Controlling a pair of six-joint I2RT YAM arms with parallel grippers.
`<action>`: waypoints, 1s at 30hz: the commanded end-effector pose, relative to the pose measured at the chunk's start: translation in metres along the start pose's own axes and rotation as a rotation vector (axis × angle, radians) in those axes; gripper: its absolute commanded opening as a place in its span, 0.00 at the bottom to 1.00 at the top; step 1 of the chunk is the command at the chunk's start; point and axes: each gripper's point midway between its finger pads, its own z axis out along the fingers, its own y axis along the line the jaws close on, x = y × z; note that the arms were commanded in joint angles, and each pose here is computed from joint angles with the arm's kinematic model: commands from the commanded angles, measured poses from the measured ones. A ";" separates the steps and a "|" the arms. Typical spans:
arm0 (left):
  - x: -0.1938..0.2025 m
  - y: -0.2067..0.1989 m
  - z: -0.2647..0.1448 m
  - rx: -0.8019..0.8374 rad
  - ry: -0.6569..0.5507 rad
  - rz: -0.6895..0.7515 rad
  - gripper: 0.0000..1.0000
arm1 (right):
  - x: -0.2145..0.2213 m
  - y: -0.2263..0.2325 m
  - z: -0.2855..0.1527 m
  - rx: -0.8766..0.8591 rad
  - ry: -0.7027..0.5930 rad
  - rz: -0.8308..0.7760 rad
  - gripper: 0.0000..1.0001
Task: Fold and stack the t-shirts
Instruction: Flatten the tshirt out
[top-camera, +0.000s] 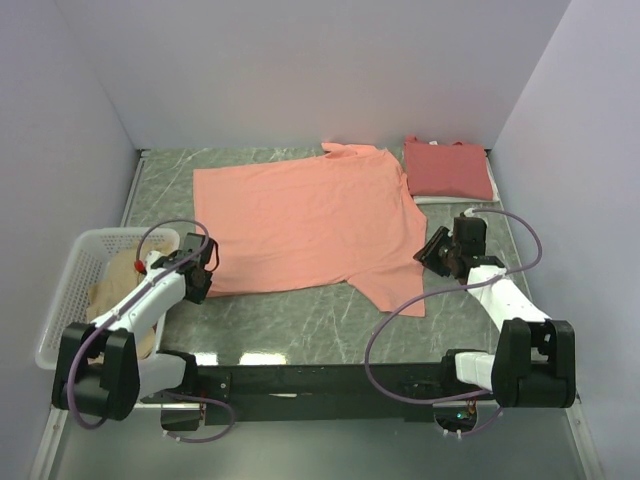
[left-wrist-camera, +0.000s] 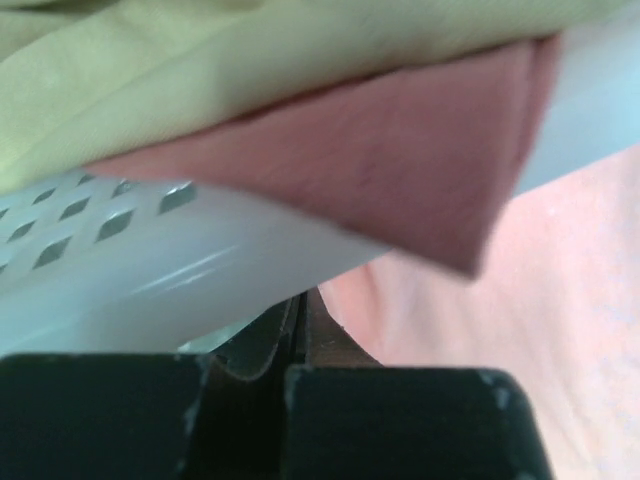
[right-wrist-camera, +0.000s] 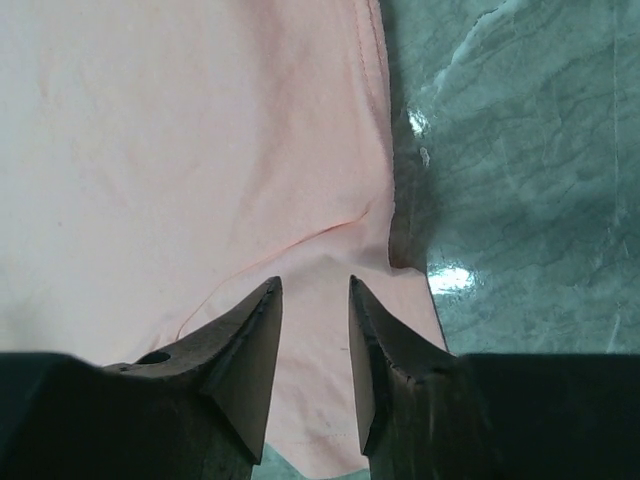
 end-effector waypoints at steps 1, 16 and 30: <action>0.008 0.018 0.001 -0.020 0.032 0.009 0.01 | -0.002 0.002 -0.006 -0.017 -0.021 -0.012 0.41; 0.009 0.049 -0.012 0.037 0.024 -0.040 0.23 | 0.007 0.000 -0.019 -0.016 -0.006 0.009 0.53; 0.005 0.041 -0.004 -0.053 0.002 -0.064 0.31 | 0.010 0.001 -0.027 -0.020 -0.009 0.025 0.54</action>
